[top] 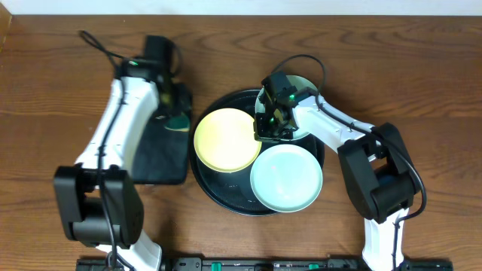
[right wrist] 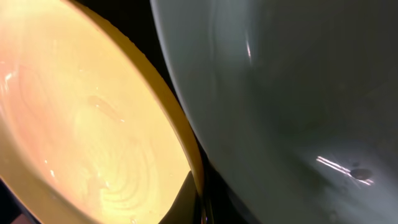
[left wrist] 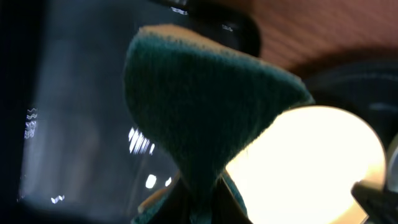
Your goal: Clean dirty plates on tray and stack at the side
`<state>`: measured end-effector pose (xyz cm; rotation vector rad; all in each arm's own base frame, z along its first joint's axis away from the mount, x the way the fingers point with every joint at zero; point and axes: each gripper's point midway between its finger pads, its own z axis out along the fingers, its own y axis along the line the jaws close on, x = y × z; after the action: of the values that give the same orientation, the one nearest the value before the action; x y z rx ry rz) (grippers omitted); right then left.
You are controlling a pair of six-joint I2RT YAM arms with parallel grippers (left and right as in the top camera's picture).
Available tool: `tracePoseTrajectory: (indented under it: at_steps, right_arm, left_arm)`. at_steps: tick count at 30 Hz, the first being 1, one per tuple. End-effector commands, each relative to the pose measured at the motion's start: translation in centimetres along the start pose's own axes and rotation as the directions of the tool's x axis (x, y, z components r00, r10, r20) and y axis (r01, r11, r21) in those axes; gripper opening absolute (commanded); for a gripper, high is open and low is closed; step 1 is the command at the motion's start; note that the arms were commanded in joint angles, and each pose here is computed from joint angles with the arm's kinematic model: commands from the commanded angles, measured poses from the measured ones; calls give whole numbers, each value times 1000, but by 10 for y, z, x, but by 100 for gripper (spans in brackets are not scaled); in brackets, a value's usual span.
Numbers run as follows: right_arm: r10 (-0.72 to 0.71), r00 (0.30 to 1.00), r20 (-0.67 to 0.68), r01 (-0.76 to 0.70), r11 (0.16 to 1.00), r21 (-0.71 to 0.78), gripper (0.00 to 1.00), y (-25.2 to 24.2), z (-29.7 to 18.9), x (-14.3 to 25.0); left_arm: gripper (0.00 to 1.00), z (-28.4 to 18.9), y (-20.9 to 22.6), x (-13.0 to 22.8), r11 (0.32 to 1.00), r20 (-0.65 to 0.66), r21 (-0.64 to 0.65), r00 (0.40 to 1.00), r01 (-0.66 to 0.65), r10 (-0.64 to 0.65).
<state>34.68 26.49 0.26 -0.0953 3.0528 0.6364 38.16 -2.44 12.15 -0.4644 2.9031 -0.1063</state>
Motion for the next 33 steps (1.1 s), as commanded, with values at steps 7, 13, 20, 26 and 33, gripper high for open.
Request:
tracePoseTrajectory:
  at_steps: [7,13,20,26,33]
  right_arm:
    - [-190,971,142,165,971,173,1,24,-51,-18]
    - [-334,914,231,273,927,258,1,58,-96,-32]
    - [-467,817,338,332,860,387,1,95,-137,-51]
    - [-572,684,453,351,802,482,1,129,-148,-72]
    - [-669,500,549,427,743,516,1,185,-147,-87]
  left_arm:
    - [7,-33,55,-13,992,1,5,992,124,-124]
    - [7,-34,80,-17,981,4,-9,981,192,-192]
    - [8,-36,102,-20,969,13,-21,969,247,-247]
    - [8,-36,110,-21,963,17,-25,963,268,-268]
    - [7,-37,114,-21,960,18,-26,960,279,-278]
